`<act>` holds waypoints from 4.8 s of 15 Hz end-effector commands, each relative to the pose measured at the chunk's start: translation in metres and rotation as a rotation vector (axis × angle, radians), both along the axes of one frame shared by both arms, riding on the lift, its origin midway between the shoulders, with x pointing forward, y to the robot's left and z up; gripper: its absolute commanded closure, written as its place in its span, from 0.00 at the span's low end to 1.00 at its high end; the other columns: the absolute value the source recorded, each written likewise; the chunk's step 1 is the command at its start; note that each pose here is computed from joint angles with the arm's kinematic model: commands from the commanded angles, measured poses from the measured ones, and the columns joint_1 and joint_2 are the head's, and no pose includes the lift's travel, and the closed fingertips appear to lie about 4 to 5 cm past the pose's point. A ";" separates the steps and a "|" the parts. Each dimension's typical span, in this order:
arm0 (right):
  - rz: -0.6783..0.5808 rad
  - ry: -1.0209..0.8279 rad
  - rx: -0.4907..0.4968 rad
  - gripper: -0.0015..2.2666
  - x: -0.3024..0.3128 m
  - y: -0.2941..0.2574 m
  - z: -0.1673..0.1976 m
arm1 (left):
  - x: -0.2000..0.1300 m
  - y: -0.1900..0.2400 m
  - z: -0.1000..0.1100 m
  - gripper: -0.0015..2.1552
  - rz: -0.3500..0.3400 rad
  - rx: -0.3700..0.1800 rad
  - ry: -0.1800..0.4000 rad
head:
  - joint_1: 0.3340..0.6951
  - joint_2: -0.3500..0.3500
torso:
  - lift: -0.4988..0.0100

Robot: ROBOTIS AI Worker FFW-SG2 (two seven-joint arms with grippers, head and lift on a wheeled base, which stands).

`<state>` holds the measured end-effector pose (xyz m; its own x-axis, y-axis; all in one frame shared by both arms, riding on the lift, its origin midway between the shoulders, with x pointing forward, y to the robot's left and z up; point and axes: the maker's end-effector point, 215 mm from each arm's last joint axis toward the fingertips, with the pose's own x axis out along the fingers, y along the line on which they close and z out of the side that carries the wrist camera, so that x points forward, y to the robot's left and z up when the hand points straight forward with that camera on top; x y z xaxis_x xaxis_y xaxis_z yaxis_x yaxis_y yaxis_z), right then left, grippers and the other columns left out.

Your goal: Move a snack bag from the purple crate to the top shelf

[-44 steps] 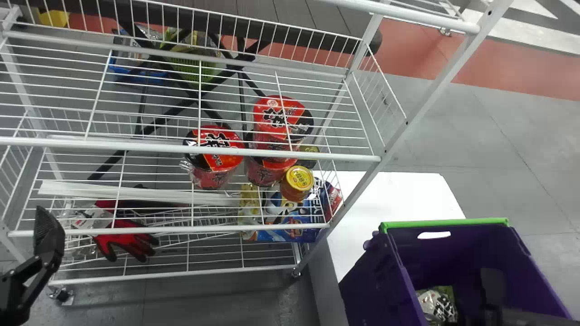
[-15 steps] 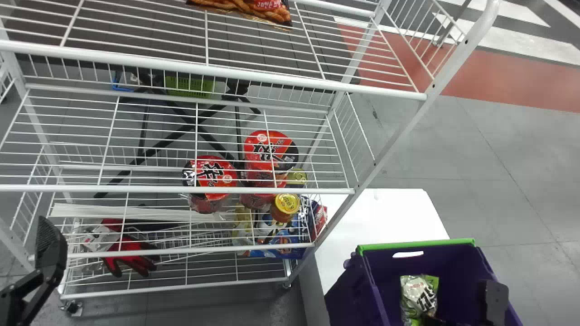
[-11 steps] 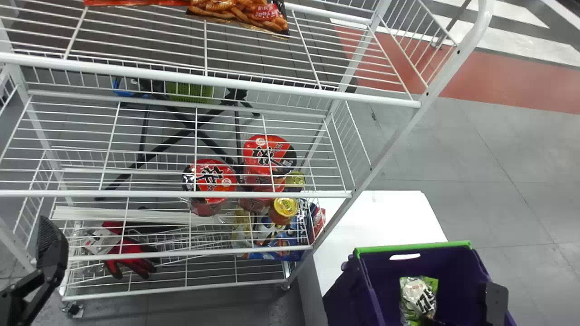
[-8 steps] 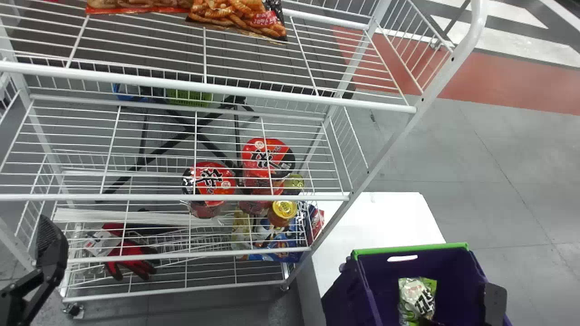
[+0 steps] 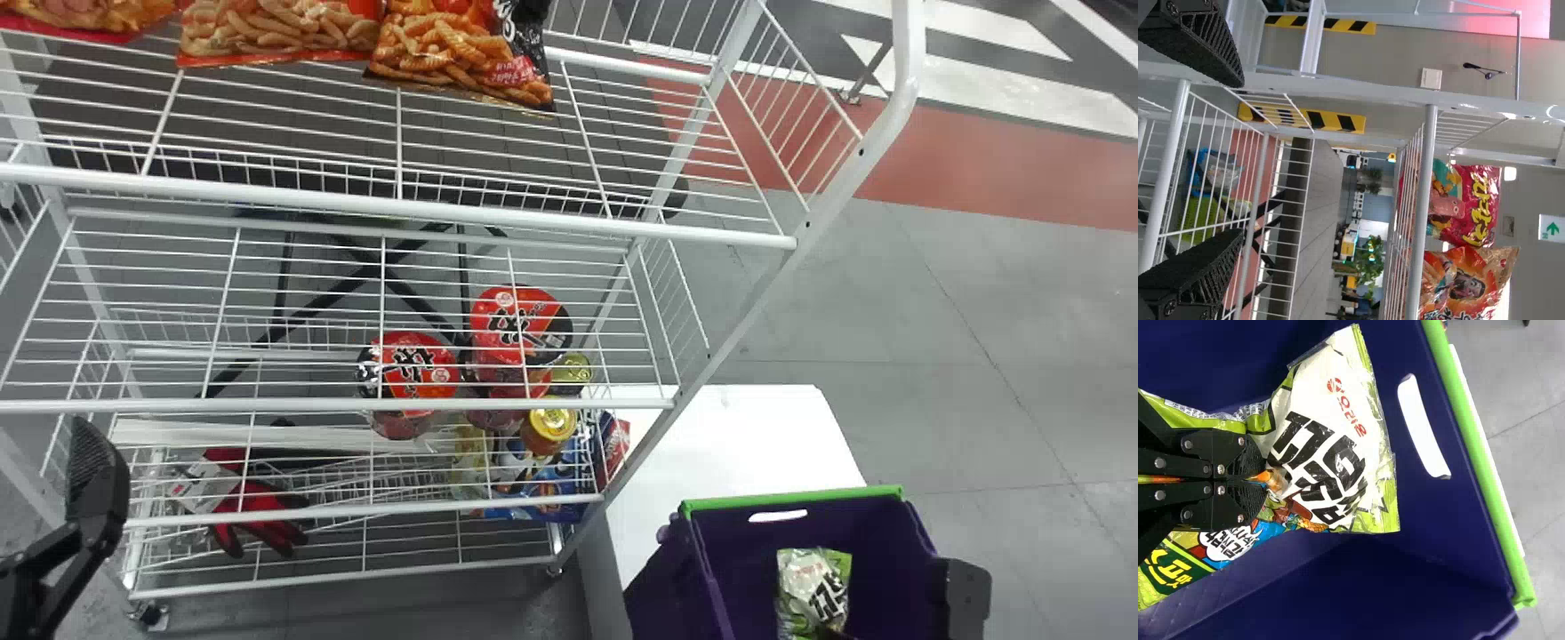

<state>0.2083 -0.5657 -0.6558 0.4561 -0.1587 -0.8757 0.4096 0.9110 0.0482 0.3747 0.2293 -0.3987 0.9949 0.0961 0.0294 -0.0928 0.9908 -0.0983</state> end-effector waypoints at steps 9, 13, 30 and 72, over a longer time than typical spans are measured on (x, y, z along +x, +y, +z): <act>0.010 -0.017 -0.005 0.87 -0.002 0.001 0.000 | -0.005 -0.004 -0.003 0.00 -0.005 -0.002 0.007 | 1.00 0.00 | 0.60; 0.014 -0.015 -0.002 0.87 -0.002 0.003 -0.001 | -0.007 -0.005 -0.003 0.00 -0.004 -0.003 0.006 | 1.00 0.00 | 0.63; 0.017 -0.035 0.000 0.87 0.018 0.002 -0.005 | 0.005 -0.006 -0.007 0.00 -0.004 0.004 0.027 | 1.00 0.00 | 0.77; 0.082 -0.065 0.073 0.87 0.027 0.066 0.014 | 0.005 -0.002 -0.010 0.00 -0.002 0.024 0.040 | 1.00 0.00 | 0.98</act>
<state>0.2375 -0.5178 -0.6497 0.5262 -0.0772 -0.8468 0.3359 0.9337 0.1236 0.3790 0.2279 -0.4082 0.9956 0.0938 -0.0065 -0.0940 0.9931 -0.0707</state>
